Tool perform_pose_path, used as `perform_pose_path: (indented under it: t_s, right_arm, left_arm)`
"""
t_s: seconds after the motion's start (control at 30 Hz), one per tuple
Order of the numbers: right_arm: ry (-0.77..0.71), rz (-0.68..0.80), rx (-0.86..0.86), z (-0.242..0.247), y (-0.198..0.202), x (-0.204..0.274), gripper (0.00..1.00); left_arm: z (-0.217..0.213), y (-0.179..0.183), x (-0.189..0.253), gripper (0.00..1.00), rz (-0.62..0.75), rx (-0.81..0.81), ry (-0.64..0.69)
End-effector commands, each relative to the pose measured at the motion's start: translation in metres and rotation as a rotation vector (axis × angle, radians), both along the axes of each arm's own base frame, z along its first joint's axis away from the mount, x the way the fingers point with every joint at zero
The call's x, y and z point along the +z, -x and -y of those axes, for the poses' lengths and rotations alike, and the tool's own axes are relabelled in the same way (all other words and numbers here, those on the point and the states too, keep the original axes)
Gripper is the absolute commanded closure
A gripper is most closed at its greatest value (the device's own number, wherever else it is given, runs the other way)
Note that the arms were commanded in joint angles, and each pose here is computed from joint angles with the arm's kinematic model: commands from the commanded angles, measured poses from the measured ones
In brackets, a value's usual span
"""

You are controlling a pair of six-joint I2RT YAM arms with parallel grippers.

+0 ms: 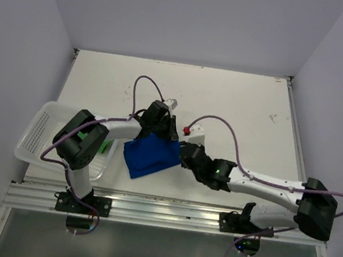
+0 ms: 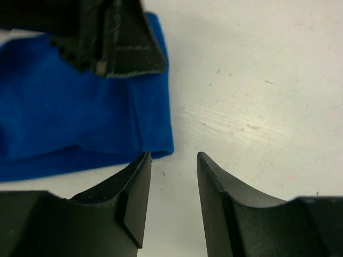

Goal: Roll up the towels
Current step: Roll the towel

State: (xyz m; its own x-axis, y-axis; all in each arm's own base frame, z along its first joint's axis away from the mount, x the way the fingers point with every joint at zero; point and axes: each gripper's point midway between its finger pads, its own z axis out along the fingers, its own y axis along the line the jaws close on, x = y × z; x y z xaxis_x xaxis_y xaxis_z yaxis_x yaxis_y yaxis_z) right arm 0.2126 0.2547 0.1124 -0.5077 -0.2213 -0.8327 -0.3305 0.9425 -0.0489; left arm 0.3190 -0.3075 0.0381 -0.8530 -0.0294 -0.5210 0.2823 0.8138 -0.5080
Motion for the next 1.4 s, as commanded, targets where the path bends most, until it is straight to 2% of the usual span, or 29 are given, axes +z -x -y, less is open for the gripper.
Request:
perform_pose_path:
  t_s: [0.0,0.2,0.23,0.37,0.7,0.93,1.03,1.37]
  right_arm:
    - [-0.334,-0.161,-0.059,-0.007,-0.012,0.006,0.56]
    - [-0.597,-0.377,-0.120,-0.009,-0.024,-0.011,0.50]
    - [-0.641,-0.409,-0.089,-0.016,-0.023,-0.012,0.50]
    - [-0.698,-0.492,-0.101,-0.020,-0.029,-0.027,0.49]
    - [-0.634,-0.550,-0.117,-0.017,-0.028,-0.059,0.48]
    - [-0.587,-0.579,-0.112,-0.017,-0.026,-0.083,0.52]
    - [-0.563,-0.584,-0.105,-0.016,-0.026,-0.091,0.57]
    - [-0.469,-0.505,-0.055,-0.005,-0.031,-0.092,0.90]
  left_arm:
    - [-0.015,-0.002,-0.001,0.71,0.015,0.028,-0.036]
    - [-0.017,0.000,-0.001,0.71,0.016,0.036,-0.033]
    - [-0.016,0.001,-0.001,0.71,0.016,0.034,-0.030]
    - [-0.015,0.001,-0.001,0.71,0.017,0.031,-0.022]
    - [-0.015,0.002,-0.001,0.72,0.017,0.029,-0.017]
    - [-0.016,0.004,-0.001,0.72,0.014,0.031,-0.017]
    - [-0.017,0.005,-0.001,0.72,0.014,0.031,-0.017]
    - [-0.015,0.001,0.005,0.73,0.025,0.030,-0.013]
